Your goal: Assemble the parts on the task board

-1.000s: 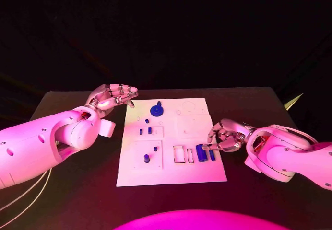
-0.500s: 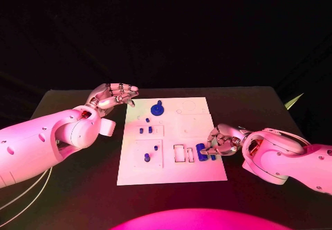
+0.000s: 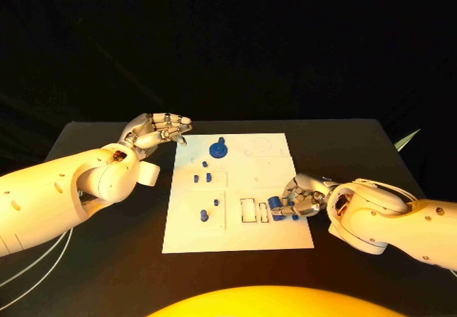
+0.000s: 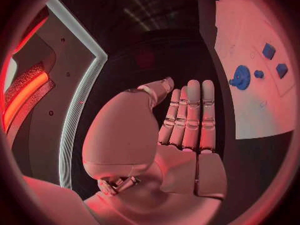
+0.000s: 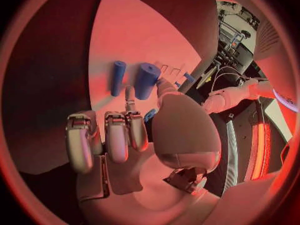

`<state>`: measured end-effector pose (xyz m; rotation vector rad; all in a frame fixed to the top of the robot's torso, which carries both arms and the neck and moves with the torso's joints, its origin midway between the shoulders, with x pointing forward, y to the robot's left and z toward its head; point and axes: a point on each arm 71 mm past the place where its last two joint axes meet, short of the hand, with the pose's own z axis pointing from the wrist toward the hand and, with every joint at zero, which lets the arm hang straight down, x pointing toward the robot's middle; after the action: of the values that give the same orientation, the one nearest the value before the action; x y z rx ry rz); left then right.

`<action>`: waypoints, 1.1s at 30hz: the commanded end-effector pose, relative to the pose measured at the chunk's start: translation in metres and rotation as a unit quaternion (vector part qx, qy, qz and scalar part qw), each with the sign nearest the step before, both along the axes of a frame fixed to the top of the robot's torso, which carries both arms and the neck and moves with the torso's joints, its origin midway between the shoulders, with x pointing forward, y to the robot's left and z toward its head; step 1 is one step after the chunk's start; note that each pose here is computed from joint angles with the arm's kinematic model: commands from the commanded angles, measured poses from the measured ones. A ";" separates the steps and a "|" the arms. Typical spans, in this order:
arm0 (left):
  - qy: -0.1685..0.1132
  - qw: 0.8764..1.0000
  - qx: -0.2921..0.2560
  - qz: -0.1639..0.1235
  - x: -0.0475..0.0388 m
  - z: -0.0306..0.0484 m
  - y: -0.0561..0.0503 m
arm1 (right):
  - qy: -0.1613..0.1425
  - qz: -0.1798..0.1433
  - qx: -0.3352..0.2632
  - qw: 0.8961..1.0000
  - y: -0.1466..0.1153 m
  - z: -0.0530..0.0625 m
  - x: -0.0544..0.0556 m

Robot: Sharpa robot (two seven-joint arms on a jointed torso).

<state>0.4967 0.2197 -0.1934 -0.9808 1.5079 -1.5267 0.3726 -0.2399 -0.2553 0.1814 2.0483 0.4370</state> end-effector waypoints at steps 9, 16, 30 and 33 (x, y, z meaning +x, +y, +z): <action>0.000 1.000 -0.007 -0.009 -0.0013 0.0010 -0.002 | 0.009 0.006 -0.021 1.000 0.007 -0.013 0.002; 0.000 1.000 -0.008 -0.010 -0.0014 0.0010 -0.002 | -0.003 0.001 -0.012 1.000 0.010 -0.012 0.002; 0.000 1.000 -0.007 -0.008 -0.0012 0.0009 -0.001 | -0.023 -0.048 0.064 0.997 0.008 0.013 -0.004; 0.000 1.000 -0.007 -0.008 -0.0013 0.0009 -0.001 | -0.014 -0.055 0.076 0.995 0.009 0.017 -0.004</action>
<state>0.4962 0.2206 -0.1933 -0.9815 1.5097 -1.5282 0.3697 -0.2314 -0.2391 0.2868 1.9648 0.4967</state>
